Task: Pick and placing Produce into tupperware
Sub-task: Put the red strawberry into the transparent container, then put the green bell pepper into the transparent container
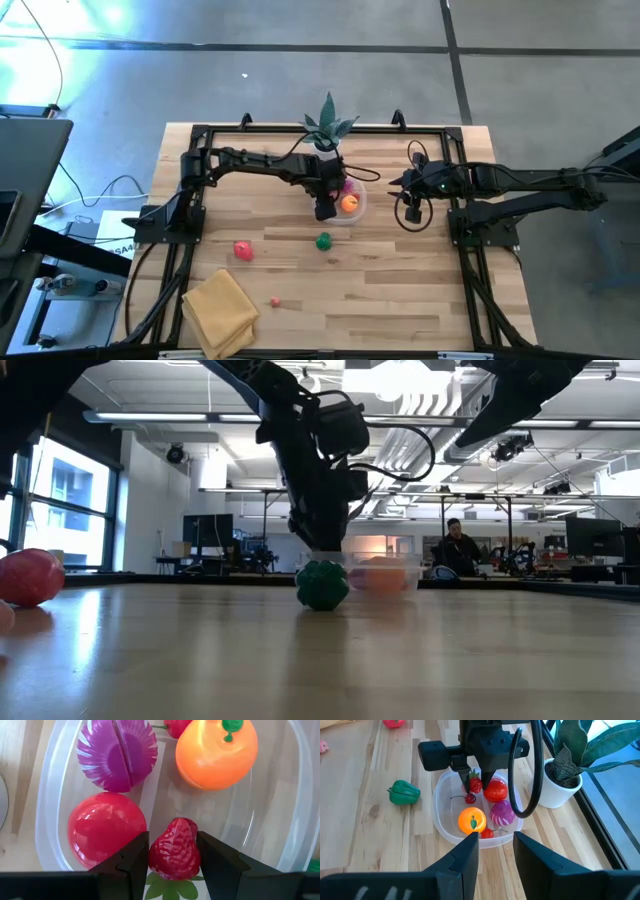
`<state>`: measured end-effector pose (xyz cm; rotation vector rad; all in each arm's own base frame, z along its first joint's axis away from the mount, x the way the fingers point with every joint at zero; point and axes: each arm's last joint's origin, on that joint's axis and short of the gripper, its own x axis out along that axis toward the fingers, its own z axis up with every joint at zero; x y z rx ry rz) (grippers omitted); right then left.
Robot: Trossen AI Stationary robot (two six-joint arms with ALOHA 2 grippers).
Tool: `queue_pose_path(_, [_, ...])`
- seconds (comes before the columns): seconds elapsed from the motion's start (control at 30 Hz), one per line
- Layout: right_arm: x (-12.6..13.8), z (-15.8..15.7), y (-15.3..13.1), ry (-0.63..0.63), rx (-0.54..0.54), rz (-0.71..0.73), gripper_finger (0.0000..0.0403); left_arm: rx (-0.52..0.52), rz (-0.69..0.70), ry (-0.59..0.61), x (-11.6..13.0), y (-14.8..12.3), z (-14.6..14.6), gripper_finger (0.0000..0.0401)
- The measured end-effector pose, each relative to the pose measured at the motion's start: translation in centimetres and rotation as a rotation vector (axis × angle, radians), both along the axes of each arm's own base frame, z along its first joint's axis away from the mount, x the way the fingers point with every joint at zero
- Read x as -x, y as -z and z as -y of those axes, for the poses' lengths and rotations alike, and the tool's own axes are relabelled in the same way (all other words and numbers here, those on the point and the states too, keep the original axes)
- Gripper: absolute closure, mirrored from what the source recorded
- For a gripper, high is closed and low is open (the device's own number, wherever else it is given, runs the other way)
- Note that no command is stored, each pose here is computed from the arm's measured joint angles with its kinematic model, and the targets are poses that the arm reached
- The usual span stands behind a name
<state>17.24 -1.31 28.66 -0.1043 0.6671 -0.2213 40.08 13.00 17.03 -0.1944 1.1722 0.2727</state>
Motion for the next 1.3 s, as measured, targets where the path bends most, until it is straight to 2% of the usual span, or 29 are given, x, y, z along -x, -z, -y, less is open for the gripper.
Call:
queue_pose_path(0.17, [0.0,0.0,0.0,0.0,0.0,0.0,0.029,0.0,0.0,0.0,0.0,0.0,0.0,0.0249])
queue_pose_path(0.43, [0.0,0.0,0.0,0.0,0.0,0.0,0.029,0.003,0.002,-0.009,0.0,0.0,0.0,0.0182])
queue_pose_path(0.6, [0.0,0.0,0.0,0.0,0.0,0.0,0.029,0.037,0.015,0.003,0.1,-0.4,0.2,0.016])
queue_pose_path(0.73, [0.0,0.0,0.0,0.0,0.0,0.0,0.029,0.088,-0.005,0.005,0.1,-1.9,0.3,0.0158])
queue_pose_path(0.97, [0.0,0.0,0.0,0.0,0.0,0.0,0.029,0.131,-0.078,0.023,-0.1,-6.5,1.3,0.0158])
queue_pose_path(1.13, [0.0,0.0,0.0,0.0,0.0,0.0,0.029,0.149,-0.146,0.069,0.1,-9.4,3.4,0.0158])
queue_pose_path(1.3, [0.0,0.0,0.0,0.0,0.0,0.0,0.029,0.16,-0.225,0.144,0.3,-10.5,6.7,0.0158])
